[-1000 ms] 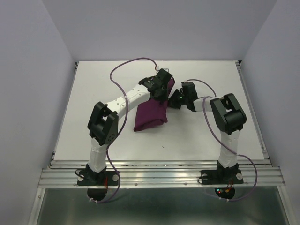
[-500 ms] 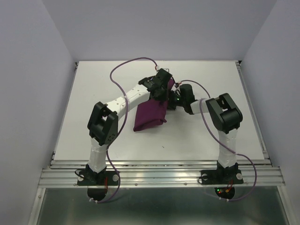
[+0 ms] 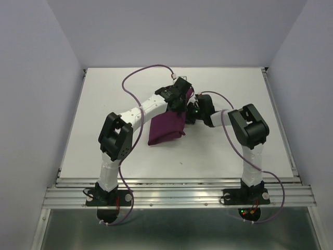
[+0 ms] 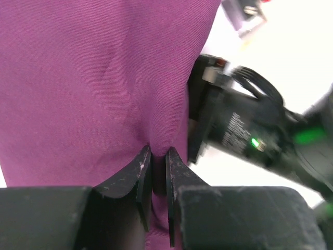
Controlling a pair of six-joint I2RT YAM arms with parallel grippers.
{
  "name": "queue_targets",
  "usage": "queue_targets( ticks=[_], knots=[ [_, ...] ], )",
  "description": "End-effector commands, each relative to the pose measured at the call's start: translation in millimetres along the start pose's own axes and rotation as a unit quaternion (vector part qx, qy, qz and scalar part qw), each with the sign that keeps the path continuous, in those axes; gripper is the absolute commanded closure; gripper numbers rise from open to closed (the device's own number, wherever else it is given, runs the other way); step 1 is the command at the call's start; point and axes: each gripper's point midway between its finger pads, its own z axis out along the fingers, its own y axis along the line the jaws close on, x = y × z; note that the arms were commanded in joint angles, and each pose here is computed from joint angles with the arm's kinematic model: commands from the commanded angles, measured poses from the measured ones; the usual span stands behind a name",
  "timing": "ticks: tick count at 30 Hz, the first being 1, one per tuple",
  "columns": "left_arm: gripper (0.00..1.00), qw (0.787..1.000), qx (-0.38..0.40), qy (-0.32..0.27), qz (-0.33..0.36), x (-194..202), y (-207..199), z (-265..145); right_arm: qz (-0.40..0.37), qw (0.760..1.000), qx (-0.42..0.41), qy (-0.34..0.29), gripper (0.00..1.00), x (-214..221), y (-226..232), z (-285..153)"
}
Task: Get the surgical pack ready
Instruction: Pack the surgical kit at the center of the board.
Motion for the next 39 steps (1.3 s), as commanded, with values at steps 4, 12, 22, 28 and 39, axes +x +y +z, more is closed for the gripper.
queue_targets(
  ticks=[4,12,22,28,39],
  knots=[
    [1.0,0.998,-0.013,-0.039,-0.047,-10.4,-5.3,20.3,-0.014,0.964,0.255,-0.08,0.93,-20.2,-74.3,-36.4],
    [1.0,0.997,-0.036,-0.03,-0.057,3.5,-11.0,53.5,-0.005,0.918,0.373,-0.135,0.95,-23.8,-106.0,-87.5],
    [1.0,0.997,-0.028,-0.019,-0.073,17.2,-20.5,72.7,0.015,0.932,0.337,-0.13,0.95,11.4,-104.1,-116.1],
    [1.0,0.997,-0.017,-0.034,-0.069,5.1,-25.0,57.3,0.0,0.966,0.242,-0.093,0.95,37.4,-74.3,-106.3],
    [1.0,0.995,0.0,-0.06,-0.078,-14.5,-34.6,27.2,-0.046,0.985,0.166,-0.035,0.95,67.7,-13.5,-56.4]
  ],
)
